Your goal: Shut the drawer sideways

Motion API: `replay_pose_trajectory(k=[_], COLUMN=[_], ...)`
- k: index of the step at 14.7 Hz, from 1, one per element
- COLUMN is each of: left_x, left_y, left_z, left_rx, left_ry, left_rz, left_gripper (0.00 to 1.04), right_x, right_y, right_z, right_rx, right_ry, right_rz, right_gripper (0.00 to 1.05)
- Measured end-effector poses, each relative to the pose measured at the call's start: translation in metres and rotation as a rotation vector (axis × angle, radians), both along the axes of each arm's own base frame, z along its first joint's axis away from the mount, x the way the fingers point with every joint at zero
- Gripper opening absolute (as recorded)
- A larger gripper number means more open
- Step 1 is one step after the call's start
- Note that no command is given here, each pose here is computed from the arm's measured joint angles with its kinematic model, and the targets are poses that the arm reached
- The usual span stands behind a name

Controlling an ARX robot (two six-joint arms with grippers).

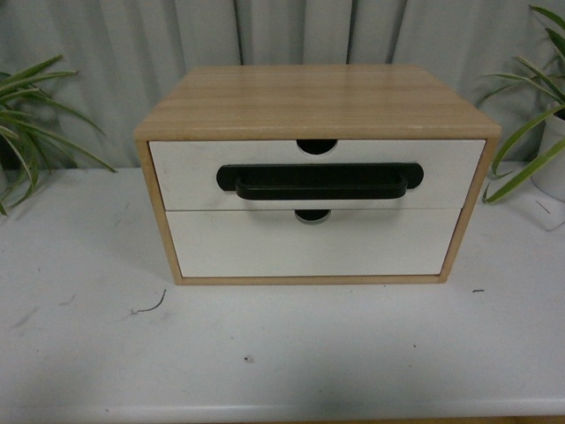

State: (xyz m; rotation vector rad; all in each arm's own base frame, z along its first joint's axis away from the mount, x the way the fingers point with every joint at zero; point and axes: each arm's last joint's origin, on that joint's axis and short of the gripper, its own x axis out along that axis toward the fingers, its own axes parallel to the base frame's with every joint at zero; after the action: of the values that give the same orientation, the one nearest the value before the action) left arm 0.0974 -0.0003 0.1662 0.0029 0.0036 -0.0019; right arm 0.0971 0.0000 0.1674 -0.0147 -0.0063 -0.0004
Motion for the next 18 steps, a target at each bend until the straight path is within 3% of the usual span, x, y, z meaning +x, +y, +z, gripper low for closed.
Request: replay_pose_trajectory(k=[5,6,12,15,16,17,18], left_x=[0.0000,0.0000,0.0000,0.0000,0.0000,0.0000,0.0000], left_y=[0.0000,0.0000,0.0000,0.0000,0.0000,0.0000,0.0000], left_z=[0.0004,0.0004,0.0004,0.0004,0.0004,0.0004,0.0004], left_rx=[0.000,-0.001,-0.001,-0.001,0.000,-0.001,-0.001], left_ry=[-0.005,-0.005,-0.005,-0.005,-0.005,-0.005,-0.005], left_rz=[-0.001,-0.001,-0.001,-0.001,-0.001,-0.001,-0.001], left_gripper=[0.02,0.07,0.63,0.93,1.00,0.97,0.98], right_x=[0.0000,0.0000,0.0000,0.0000,0.0000,0.0000,0.0000], right_y=[0.0000,0.0000,0.0000,0.0000,0.0000,0.0000,0.0000], right_z=[-0.0001,-0.0001,-0.0001,-0.0001,-0.0001,-0.0001,-0.0001], right_rx=[0.000,0.000,0.000,0.000,0.000,0.001,0.000], right_ry=[0.001,0.001,0.001,0.001,0.001,0.001,0.001], right_rz=[0.000,0.000,0.000,0.000,0.000,0.000,0.000], right_gripper=[0.02,0.02,0.52,0.85,0.94,1.00,0.98])
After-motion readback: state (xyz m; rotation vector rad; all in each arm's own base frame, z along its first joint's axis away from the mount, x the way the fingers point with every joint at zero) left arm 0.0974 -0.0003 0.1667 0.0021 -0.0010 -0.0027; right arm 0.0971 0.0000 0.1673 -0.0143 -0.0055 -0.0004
